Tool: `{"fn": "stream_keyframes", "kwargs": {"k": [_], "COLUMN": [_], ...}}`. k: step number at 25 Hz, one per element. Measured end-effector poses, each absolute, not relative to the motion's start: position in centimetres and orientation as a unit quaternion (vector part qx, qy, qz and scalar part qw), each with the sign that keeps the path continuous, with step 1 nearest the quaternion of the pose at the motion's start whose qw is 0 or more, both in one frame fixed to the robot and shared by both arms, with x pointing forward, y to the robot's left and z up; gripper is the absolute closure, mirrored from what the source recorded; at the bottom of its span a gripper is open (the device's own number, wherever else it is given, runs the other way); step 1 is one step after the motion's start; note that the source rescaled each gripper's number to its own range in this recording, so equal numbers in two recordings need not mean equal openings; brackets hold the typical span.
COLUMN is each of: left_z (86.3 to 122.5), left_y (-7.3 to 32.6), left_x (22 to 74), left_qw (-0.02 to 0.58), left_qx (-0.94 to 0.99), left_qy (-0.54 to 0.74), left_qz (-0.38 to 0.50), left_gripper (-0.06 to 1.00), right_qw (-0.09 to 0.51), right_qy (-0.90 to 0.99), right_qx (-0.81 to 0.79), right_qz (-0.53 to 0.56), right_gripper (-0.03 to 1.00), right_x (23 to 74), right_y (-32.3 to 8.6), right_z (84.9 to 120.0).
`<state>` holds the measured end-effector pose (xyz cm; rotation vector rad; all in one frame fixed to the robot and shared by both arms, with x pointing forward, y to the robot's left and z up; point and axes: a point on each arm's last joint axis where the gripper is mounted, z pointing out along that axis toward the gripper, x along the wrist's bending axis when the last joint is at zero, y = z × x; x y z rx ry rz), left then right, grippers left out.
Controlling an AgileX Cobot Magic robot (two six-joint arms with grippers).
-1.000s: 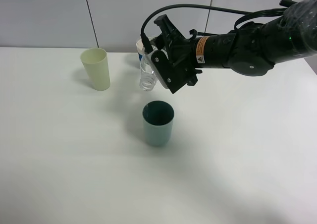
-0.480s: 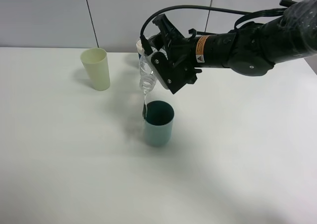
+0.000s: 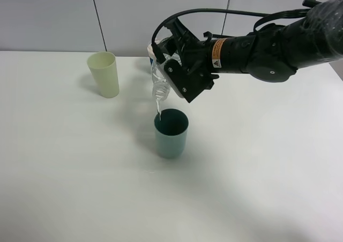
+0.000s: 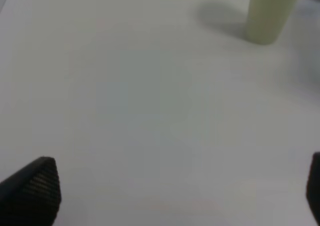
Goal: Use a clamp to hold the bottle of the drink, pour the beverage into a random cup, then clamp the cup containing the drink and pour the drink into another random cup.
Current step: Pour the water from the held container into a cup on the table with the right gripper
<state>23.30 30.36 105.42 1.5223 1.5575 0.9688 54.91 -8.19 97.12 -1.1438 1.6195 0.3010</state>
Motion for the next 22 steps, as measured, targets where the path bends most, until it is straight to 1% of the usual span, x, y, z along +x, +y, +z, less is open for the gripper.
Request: {"fn": "stream_keyframes", "kwargs": {"k": [22], "left_z": [105.42], "left_y": [30.36], "left_x": [23.3], "left_qw": [0.37], "left_qx": [0.593], "left_qy": [0.607], "left_qz": [0.378], "left_gripper": [-0.06], "right_qw": [0.543], "right_qy": [0.666], "right_qx": [-0.501], "right_qz": [0.105], "right_gripper": [0.93], "right_x": [55.12], "right_y": [-8.49], "right_z": [97.11]}}
